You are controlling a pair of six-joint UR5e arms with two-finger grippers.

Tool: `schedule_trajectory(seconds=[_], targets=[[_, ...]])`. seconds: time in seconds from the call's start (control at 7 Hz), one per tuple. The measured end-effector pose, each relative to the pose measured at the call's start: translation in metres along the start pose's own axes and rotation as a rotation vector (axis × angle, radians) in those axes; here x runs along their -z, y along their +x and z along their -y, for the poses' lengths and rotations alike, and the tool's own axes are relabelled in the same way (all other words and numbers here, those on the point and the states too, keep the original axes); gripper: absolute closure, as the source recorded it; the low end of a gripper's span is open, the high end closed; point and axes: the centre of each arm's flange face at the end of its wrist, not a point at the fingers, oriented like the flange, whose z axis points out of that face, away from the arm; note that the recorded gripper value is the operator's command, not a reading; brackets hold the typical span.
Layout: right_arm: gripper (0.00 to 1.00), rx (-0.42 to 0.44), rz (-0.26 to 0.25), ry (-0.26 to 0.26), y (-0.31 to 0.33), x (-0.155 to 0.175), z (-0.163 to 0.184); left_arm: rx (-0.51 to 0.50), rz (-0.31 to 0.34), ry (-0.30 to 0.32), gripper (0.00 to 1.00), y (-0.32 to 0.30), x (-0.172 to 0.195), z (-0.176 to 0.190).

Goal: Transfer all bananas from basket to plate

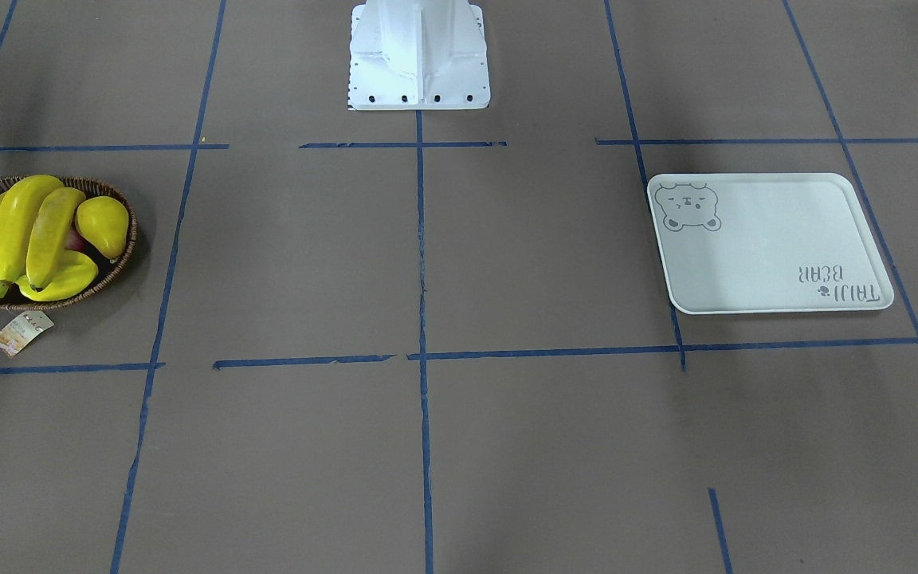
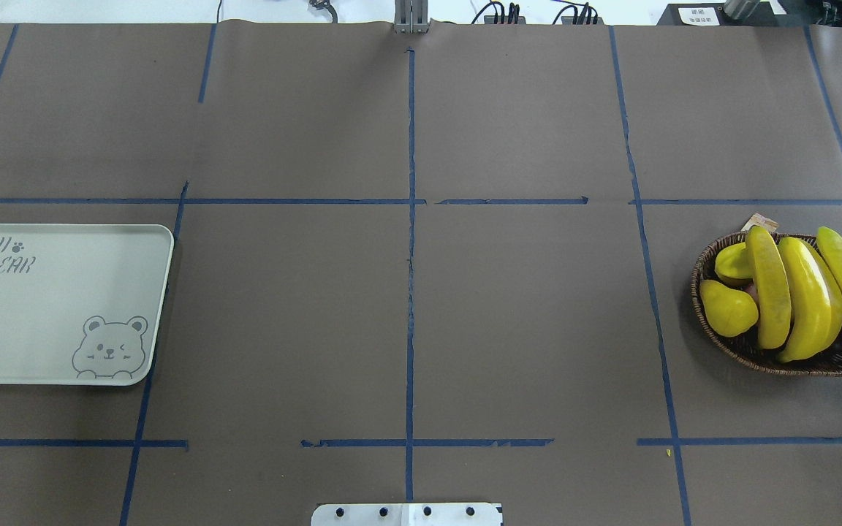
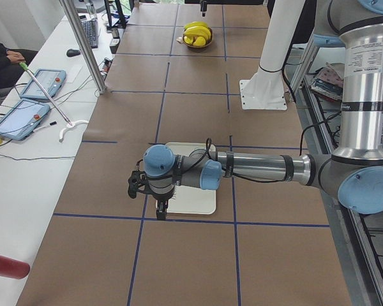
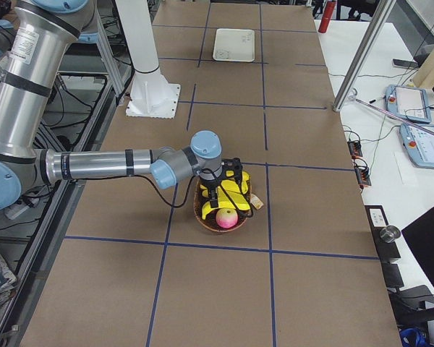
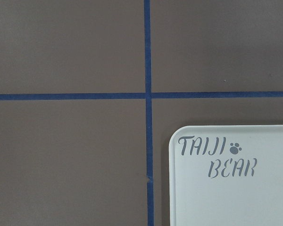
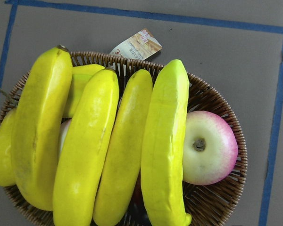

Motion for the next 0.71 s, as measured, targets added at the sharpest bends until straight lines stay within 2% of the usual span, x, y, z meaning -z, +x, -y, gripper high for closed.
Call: schedule_trajectory(seconds=[0.71], targets=[[0.0,0.018,0.002,-0.051,0.007,-0.045,0.009,-0.004,0.001,-0.002,0.0,-0.002,-0.001,0.0]])
